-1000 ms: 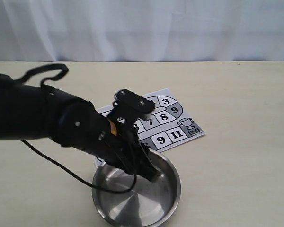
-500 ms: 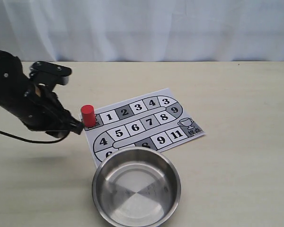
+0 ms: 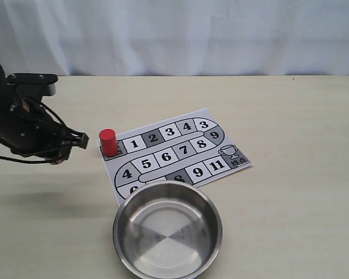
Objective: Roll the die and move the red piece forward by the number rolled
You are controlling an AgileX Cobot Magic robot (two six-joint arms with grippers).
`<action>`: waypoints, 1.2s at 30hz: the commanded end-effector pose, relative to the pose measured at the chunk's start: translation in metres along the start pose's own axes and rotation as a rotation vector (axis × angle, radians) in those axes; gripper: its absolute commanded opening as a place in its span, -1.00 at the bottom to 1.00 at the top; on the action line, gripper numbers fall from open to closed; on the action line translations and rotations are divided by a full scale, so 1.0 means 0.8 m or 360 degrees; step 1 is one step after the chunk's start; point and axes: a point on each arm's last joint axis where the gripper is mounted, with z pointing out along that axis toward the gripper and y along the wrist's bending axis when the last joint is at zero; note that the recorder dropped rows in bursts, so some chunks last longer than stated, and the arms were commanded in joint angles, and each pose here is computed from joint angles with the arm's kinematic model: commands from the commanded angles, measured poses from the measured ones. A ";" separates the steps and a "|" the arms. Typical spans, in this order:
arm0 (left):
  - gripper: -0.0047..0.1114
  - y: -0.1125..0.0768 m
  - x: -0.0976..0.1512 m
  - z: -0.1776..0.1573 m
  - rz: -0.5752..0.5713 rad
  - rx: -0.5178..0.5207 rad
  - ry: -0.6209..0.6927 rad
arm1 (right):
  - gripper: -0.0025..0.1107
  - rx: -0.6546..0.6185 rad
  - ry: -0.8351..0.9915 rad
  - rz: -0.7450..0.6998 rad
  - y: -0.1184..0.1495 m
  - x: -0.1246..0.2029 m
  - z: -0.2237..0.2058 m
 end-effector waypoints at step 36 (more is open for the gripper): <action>0.24 -0.033 -0.006 0.014 0.0035 0.0113 -0.0096 | -0.88 -0.0003 -0.0003 -0.0005 0.000 0.001 0.000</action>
